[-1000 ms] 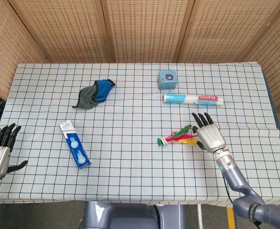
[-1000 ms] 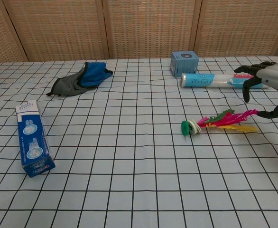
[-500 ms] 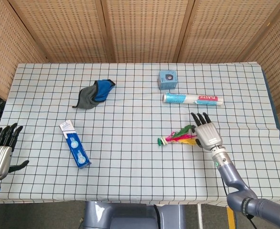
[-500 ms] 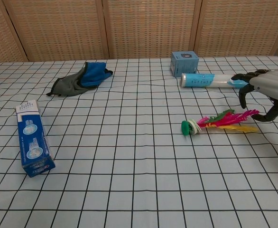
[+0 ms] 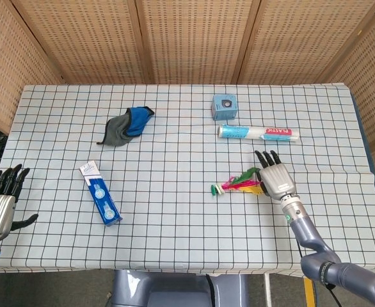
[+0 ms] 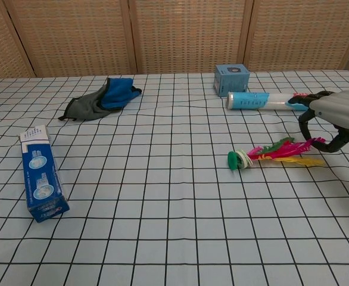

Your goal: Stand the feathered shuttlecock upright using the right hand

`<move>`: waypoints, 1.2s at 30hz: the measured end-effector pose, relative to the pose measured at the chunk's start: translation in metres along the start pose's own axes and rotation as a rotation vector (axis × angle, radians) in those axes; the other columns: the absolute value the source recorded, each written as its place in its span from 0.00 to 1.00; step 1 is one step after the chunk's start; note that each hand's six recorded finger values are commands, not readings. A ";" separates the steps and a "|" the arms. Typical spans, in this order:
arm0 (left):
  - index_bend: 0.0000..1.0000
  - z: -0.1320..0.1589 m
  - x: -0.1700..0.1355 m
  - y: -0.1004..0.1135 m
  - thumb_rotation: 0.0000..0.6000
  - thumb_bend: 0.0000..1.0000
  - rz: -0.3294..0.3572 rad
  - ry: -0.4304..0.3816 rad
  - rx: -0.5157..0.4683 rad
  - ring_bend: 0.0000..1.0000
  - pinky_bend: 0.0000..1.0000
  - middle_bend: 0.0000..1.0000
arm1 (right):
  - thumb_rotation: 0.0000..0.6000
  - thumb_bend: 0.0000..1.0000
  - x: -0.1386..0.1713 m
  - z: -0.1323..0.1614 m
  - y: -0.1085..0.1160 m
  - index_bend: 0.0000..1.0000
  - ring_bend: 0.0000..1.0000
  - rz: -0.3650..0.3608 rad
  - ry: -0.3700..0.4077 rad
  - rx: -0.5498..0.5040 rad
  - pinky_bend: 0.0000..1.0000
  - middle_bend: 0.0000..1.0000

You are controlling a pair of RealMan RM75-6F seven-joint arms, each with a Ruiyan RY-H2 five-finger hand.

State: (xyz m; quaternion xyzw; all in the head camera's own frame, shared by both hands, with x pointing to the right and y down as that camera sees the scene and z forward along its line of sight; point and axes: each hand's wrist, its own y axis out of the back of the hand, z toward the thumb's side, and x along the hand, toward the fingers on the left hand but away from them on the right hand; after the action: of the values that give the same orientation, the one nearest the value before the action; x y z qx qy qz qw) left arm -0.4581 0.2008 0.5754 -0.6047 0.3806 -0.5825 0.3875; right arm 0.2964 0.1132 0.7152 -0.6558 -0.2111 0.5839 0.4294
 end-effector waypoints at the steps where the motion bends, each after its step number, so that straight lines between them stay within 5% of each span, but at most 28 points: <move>1: 0.00 0.000 0.000 0.000 1.00 0.00 -0.001 0.000 0.000 0.00 0.00 0.00 | 1.00 0.62 -0.001 0.000 0.000 0.60 0.00 0.001 -0.002 -0.001 0.00 0.00; 6: 0.00 0.000 0.000 0.000 1.00 0.00 -0.001 0.000 0.000 0.00 0.00 0.00 | 1.00 0.68 -0.002 0.000 -0.001 0.73 0.00 -0.006 -0.010 0.001 0.00 0.00; 12: 0.00 0.000 0.000 0.000 1.00 0.00 0.001 0.001 -0.002 0.00 0.00 0.00 | 1.00 0.69 -0.002 0.001 0.003 0.77 0.00 -0.027 -0.006 -0.005 0.00 0.03; 21: 0.00 -0.001 -0.001 0.002 1.00 0.00 0.004 0.000 -0.011 0.00 0.00 0.00 | 1.00 0.68 0.009 0.011 0.047 0.77 0.00 -0.177 0.069 0.049 0.00 0.06; 36: 0.00 -0.002 -0.003 0.006 1.00 0.00 0.004 -0.005 -0.033 0.00 0.00 0.00 | 1.00 0.67 0.023 0.015 0.110 0.77 0.00 -0.350 0.131 0.329 0.00 0.09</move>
State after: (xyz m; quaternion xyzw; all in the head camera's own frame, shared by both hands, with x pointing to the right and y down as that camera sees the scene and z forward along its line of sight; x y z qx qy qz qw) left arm -0.4601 0.2009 0.5683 -0.6115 0.3905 -0.5740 0.3797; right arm 0.2625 0.0763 0.6136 -0.5671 -0.1953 0.4833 0.6377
